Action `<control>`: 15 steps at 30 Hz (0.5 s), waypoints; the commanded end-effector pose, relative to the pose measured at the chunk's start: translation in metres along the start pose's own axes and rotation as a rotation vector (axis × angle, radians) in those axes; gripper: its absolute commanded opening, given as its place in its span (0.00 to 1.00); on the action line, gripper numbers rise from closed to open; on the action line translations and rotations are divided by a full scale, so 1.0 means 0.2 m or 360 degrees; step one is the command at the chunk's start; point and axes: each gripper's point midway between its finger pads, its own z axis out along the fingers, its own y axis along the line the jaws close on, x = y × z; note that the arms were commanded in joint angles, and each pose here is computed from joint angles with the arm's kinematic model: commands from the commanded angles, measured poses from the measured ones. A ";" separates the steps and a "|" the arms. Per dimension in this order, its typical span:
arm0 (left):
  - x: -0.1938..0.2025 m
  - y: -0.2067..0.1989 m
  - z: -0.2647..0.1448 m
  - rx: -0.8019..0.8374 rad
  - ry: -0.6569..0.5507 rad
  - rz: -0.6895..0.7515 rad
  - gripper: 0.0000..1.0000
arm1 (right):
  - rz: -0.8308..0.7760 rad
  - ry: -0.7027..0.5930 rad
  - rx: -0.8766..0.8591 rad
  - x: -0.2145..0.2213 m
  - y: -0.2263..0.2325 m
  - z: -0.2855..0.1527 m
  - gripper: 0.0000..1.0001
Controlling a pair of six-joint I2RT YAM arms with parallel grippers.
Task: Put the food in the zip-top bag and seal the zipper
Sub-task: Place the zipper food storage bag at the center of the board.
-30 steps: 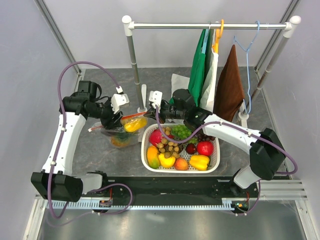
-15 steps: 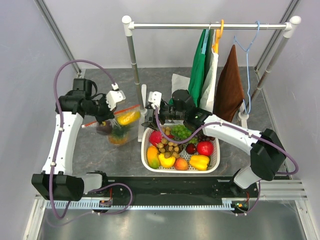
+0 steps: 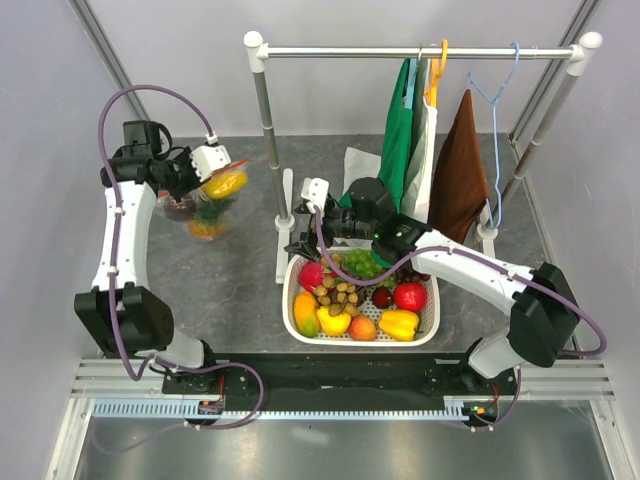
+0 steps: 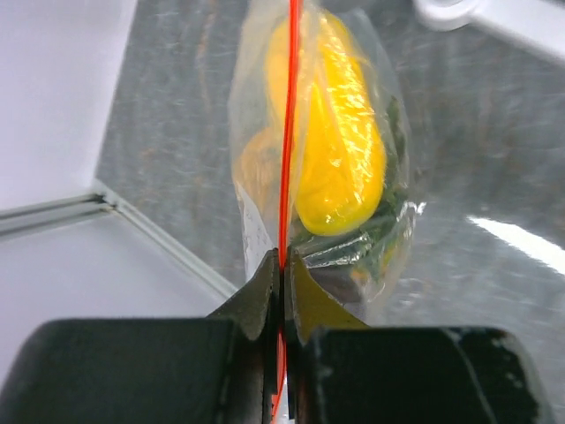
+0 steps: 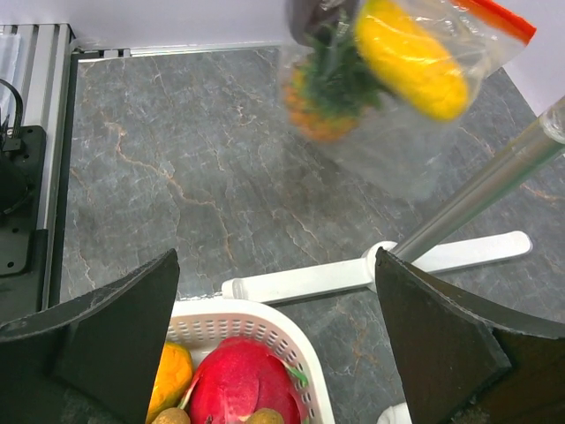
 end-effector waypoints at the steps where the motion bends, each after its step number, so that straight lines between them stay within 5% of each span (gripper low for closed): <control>1: 0.02 0.24 0.03 -0.0222 0.0025 0.0323 0.02 | -0.0042 -0.0098 0.0032 -0.18 -0.01 -0.05 0.98; 10: 0.26 -0.41 0.13 0.0095 0.0029 0.0494 0.02 | -0.0038 -0.0067 0.0015 -0.15 0.02 -0.08 0.98; 15: 0.48 -0.80 0.21 0.0382 0.0136 0.0320 0.05 | -0.0033 -0.0041 0.0003 -0.13 0.03 -0.09 0.98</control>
